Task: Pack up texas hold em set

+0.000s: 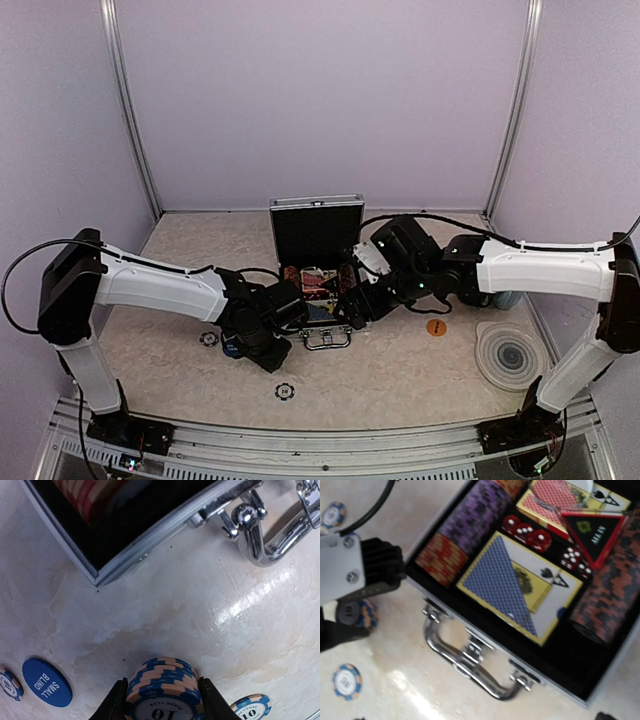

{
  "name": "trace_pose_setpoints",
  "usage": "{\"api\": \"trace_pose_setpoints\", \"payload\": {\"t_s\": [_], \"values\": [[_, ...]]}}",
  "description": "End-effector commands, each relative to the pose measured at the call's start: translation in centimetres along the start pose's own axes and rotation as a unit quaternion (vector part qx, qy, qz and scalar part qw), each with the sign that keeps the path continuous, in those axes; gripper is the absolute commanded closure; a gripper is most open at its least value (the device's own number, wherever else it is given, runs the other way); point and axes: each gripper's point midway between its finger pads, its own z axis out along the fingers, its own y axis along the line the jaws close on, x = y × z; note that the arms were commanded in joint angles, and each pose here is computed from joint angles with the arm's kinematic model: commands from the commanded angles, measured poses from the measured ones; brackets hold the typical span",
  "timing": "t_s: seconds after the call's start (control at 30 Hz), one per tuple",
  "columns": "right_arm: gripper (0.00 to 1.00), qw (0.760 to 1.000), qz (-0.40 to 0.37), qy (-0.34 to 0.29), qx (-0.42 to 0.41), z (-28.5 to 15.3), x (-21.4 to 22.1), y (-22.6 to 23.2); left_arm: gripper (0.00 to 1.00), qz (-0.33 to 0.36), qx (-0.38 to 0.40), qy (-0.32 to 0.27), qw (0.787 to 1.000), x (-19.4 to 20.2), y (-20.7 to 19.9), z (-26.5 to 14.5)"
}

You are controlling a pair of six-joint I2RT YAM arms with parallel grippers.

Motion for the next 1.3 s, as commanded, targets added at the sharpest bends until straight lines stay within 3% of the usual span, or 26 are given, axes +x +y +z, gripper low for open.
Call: {"api": "trace_pose_setpoints", "payload": {"t_s": [0.0, 0.43, 0.87, 1.27], "values": [[0.01, 0.998, 0.042, -0.001, -0.047, 1.0, 0.2, 0.5, 1.00, 0.002, 0.000, -0.059, 0.998, -2.9, -0.1, -3.0], [0.01, 0.980, 0.103, -0.003, -0.169, 2.5, 0.6, 3.7, 1.00, 0.029, 0.009, -0.104, 0.994, -4.5, -1.6, -5.5], [0.02, 0.929, 0.165, -0.008, -0.330, 3.8, -0.8, 9.0, 1.00, 0.058, 0.032, -0.143, 0.988, -5.4, -3.2, -8.1], [0.03, 0.914, 0.176, 0.002, -0.367, 4.2, -1.1, 10.2, 1.00, 0.083, 0.049, -0.167, 0.981, -5.6, -5.0, -10.1]]}}
